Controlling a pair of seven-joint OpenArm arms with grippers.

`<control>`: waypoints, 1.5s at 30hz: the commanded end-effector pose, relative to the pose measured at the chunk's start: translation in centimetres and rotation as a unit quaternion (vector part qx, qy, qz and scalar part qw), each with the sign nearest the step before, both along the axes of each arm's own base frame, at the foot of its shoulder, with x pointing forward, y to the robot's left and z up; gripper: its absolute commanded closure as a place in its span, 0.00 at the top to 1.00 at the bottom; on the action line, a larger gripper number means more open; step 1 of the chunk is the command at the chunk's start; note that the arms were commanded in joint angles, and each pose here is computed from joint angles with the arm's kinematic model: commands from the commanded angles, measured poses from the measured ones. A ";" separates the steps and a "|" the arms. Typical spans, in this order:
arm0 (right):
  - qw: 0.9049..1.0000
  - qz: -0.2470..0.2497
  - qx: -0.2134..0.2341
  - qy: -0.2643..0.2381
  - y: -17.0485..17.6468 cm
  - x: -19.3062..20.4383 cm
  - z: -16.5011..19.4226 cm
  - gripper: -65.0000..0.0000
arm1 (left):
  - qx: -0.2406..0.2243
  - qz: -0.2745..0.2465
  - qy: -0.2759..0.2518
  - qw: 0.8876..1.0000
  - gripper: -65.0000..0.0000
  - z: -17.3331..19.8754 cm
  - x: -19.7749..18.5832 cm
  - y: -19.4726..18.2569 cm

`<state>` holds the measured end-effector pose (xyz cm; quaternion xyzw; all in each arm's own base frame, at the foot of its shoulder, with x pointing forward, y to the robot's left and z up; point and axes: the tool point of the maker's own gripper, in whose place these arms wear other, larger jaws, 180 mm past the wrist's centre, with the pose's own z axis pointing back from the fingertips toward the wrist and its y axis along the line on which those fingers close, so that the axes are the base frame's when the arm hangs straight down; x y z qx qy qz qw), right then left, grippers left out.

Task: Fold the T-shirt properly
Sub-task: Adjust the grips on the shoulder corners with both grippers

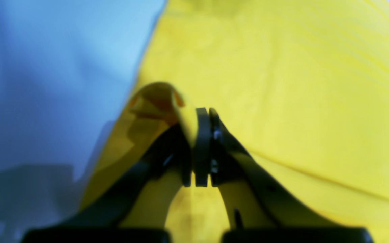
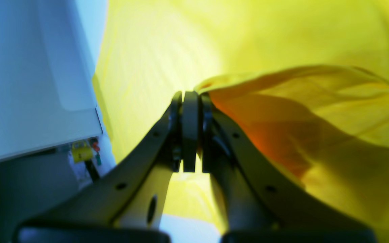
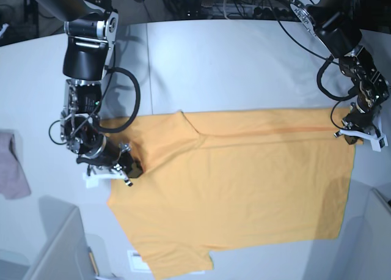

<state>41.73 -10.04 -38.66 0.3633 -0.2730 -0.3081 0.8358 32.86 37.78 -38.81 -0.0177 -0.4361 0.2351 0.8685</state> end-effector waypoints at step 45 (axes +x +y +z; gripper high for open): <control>0.999 -0.001 -0.043 -0.027 -1.5 2.8 1.1 0.36 | 0.007 0.002 -0.039 0.999 0.46 3.1 4.0 0.6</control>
